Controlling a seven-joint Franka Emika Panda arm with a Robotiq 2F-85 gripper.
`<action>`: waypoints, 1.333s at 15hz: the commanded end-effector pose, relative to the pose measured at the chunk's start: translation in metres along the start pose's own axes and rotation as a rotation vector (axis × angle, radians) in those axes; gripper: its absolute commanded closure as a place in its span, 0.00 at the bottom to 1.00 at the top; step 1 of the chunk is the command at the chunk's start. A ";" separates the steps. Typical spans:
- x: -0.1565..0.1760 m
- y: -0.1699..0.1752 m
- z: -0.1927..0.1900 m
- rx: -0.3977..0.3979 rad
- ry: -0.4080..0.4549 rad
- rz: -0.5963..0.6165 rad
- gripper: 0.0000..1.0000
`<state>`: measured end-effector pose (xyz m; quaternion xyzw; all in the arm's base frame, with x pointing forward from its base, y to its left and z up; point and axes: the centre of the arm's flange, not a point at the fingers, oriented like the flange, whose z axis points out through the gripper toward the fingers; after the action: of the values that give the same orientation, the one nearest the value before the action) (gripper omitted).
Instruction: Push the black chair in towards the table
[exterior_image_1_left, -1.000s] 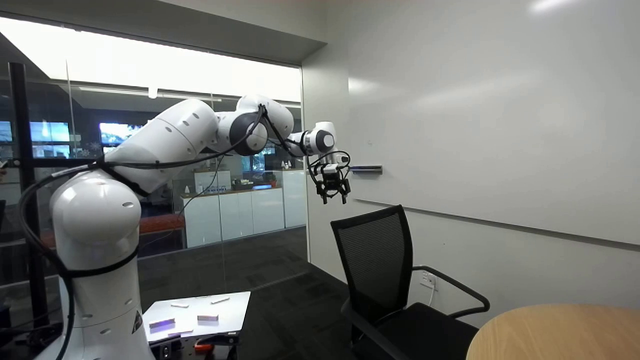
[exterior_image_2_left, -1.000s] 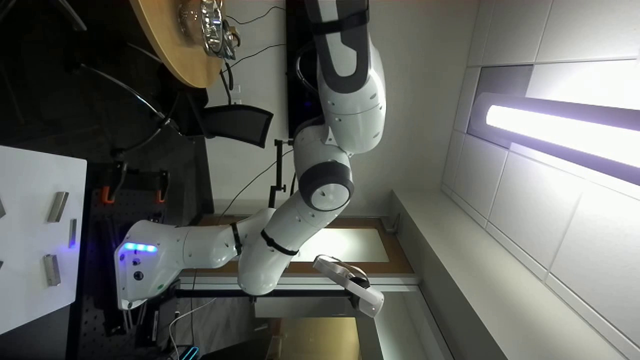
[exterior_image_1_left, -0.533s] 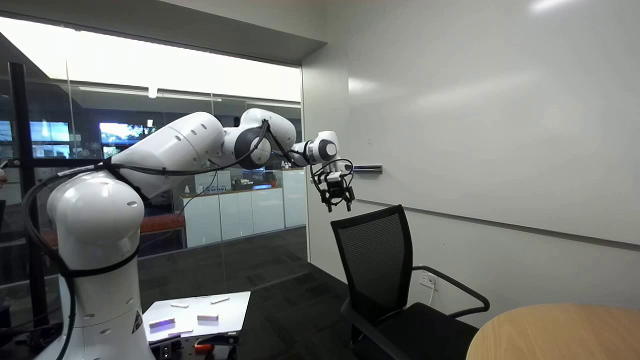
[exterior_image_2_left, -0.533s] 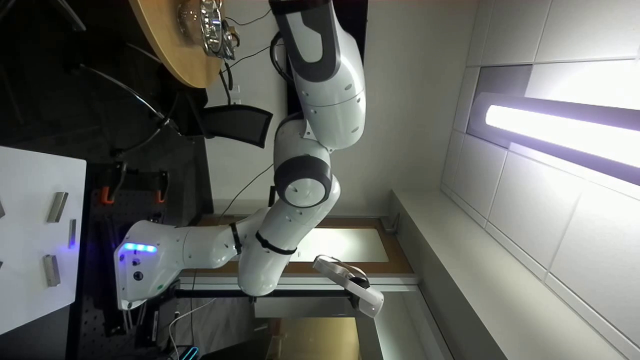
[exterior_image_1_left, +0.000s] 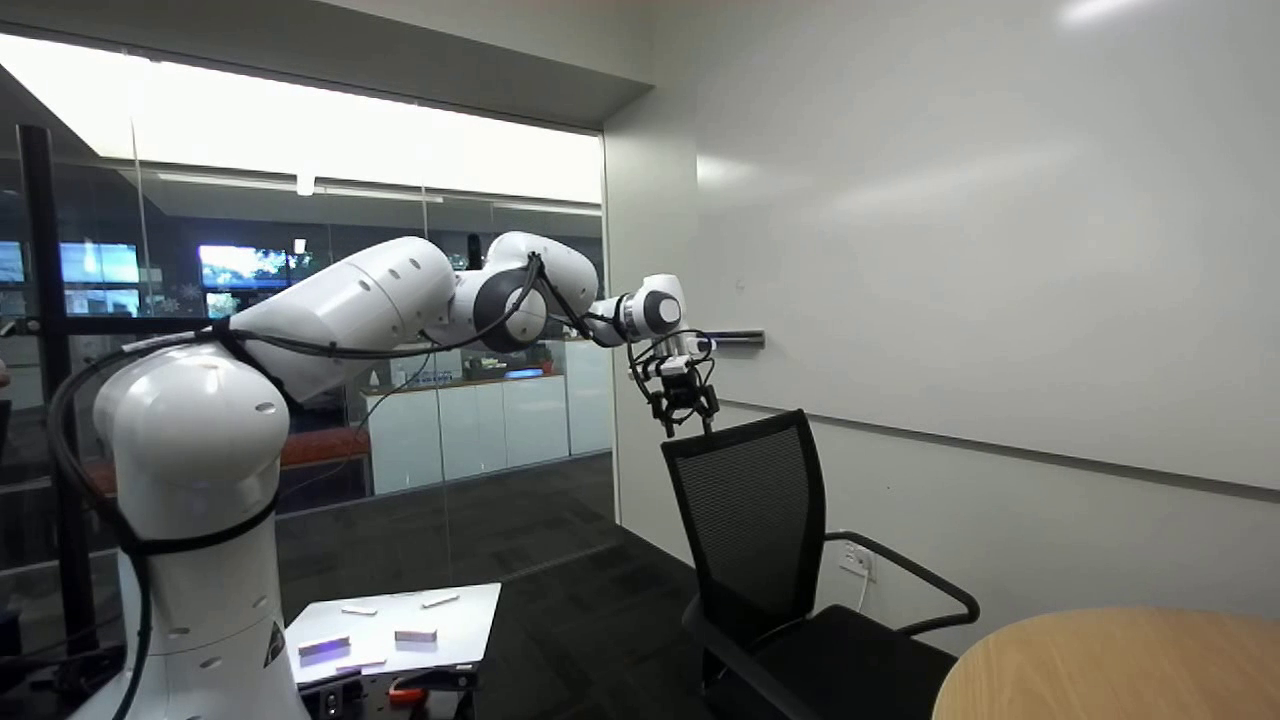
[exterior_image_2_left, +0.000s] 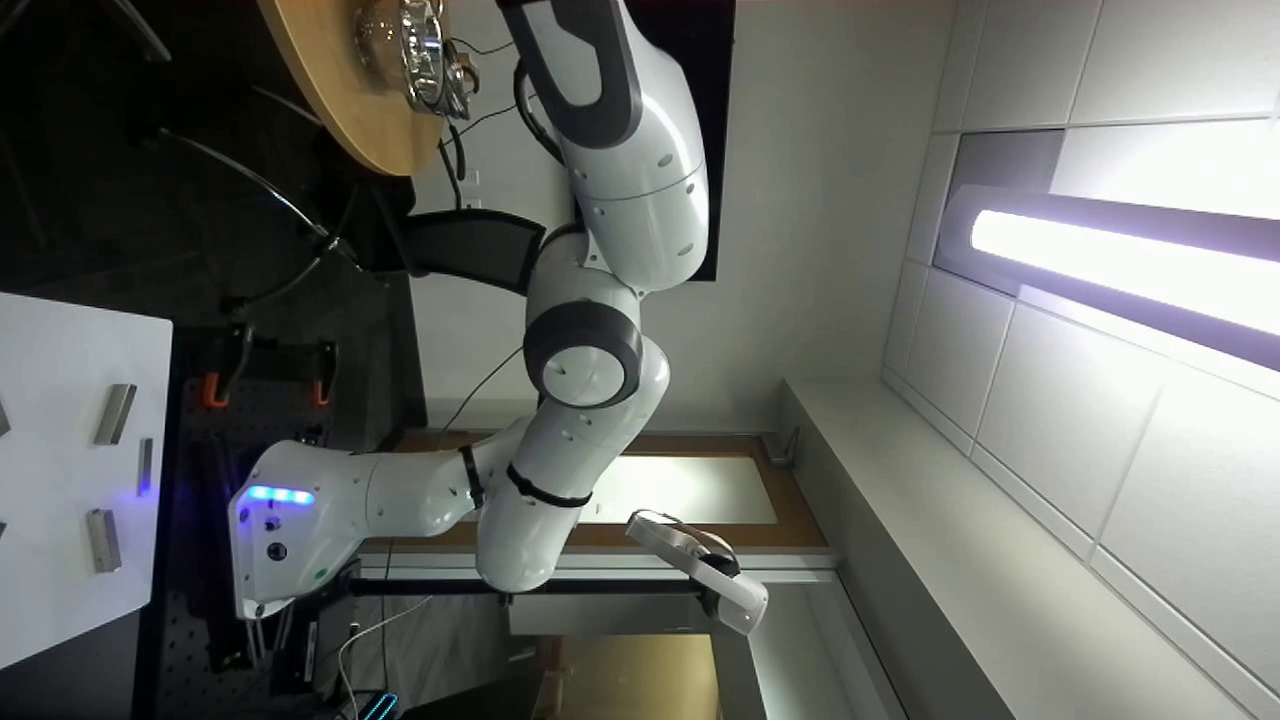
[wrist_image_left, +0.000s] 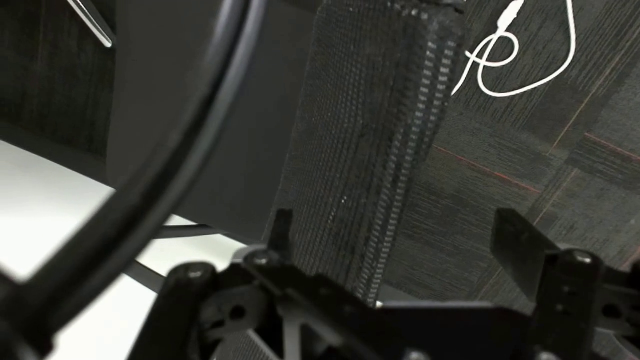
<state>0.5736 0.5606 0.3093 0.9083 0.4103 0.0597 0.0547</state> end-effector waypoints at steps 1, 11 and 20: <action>0.017 -0.003 0.006 -0.013 -0.033 0.030 0.26; 0.028 -0.022 0.031 -0.056 -0.058 0.037 0.98; 0.028 0.007 0.052 -0.079 -0.033 0.414 0.98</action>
<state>0.5739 0.5645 0.2776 0.9533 0.2811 0.0617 0.0913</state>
